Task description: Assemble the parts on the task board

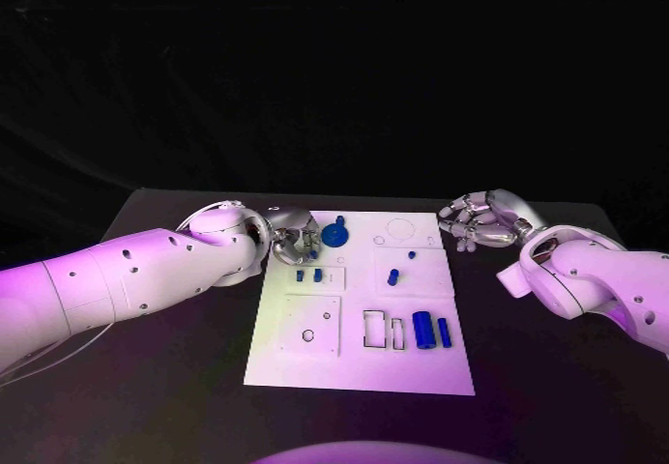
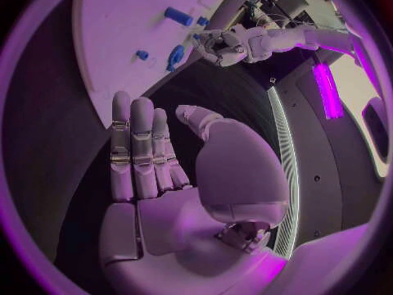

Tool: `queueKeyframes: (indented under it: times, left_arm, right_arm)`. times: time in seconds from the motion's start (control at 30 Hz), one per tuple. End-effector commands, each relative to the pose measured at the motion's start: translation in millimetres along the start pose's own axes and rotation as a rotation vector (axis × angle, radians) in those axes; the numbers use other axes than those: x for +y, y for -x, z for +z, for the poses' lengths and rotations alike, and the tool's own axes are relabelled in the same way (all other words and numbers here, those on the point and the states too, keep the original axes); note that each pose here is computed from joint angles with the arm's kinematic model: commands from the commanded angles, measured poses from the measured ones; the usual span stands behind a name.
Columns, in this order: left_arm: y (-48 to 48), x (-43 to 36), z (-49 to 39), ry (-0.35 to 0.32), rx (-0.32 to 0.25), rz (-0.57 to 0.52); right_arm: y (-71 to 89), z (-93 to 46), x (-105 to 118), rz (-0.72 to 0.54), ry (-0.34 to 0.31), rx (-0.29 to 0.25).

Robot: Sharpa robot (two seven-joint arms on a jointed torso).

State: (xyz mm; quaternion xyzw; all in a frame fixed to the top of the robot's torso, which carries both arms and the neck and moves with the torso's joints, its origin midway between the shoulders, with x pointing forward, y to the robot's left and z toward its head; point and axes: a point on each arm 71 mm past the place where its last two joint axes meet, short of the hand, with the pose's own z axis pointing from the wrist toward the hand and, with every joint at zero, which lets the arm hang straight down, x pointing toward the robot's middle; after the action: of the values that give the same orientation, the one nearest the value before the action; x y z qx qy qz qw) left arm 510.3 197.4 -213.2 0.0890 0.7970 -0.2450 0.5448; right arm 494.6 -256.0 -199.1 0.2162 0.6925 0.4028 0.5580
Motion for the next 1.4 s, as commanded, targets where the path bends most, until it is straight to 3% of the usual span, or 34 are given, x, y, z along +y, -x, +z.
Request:
queueKeyframes:
  times: [0.03, 0.63, 0.87, 1.07, 1.2, 1.3, 1.4]
  left_arm:
    - [-0.6, -0.2, -0.1, 0.004, 0.008, -0.004]
    - [0.8, 6.4, -4.3, 0.017, -0.005, -0.011]
    - [2.6, 16.3, -10.7, 0.034, -0.031, -0.035]
    - [8.1, 29.4, -17.5, 0.052, -0.067, -0.083]
    - [17.1, 45.4, -28.4, 0.073, -0.115, -0.239]
    - [22.2, 52.3, -36.6, 0.077, -0.154, -0.359]
    - [27.4, 57.1, -46.3, 0.059, -0.212, -0.580]
  right_arm:
    - [-0.9, 0.1, 1, -0.002, 0.010, 0.006]
    - [-0.4, 0.4, 1, -0.003, 0.013, 0.004]
    - [0.8, 0.6, -1, -0.003, 0.012, 0.006]
    - [0.4, 0.7, -2, -0.019, 0.012, 0.027]
    - [-4.0, 0.9, -1, -0.089, 0.027, 0.086]
    - [-7.3, 1.3, 3, -0.160, 0.047, 0.127]
    - [-11.7, 2.8, 10, -0.293, 0.090, 0.171]
